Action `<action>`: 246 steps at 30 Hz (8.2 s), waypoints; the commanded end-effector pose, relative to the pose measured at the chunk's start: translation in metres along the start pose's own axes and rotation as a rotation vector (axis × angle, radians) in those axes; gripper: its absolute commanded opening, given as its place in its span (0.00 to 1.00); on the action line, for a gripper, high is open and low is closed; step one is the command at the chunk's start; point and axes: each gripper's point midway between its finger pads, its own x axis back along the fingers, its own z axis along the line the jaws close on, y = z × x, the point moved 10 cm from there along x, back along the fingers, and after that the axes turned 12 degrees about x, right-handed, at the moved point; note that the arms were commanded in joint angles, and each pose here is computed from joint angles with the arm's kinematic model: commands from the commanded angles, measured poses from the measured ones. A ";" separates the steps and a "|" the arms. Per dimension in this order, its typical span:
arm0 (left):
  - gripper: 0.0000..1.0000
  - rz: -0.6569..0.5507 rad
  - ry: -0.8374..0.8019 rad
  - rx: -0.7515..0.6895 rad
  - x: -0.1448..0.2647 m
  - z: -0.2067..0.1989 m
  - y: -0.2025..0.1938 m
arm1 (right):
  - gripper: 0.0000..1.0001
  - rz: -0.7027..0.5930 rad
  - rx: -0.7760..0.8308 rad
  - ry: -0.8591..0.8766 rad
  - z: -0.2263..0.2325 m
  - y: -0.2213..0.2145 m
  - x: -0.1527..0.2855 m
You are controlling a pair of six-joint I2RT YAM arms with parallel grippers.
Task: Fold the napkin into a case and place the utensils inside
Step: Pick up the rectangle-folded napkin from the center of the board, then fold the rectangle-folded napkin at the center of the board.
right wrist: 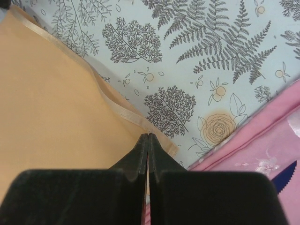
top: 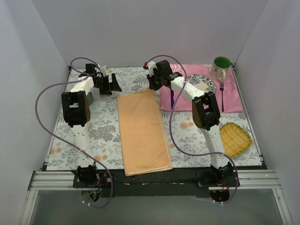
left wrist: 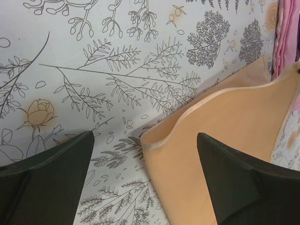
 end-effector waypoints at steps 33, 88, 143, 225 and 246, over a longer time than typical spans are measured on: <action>0.34 0.066 -0.135 -0.030 -0.009 -0.019 -0.012 | 0.13 0.075 -0.007 -0.088 -0.022 -0.034 -0.019; 0.00 -0.064 -0.057 -0.126 -0.008 -0.020 0.036 | 0.01 -0.181 -0.125 0.017 -0.053 0.001 -0.011; 0.00 -0.022 -0.167 -0.383 0.043 -0.040 -0.007 | 0.58 -0.251 -0.102 0.017 -0.037 -0.007 -0.065; 0.00 0.391 -0.397 -0.552 0.146 -0.070 -0.148 | 0.01 0.016 -0.181 0.538 0.073 -0.039 0.125; 0.62 0.450 -0.234 -0.854 0.161 -0.102 -0.244 | 0.50 0.098 -0.015 0.742 0.153 -0.058 0.180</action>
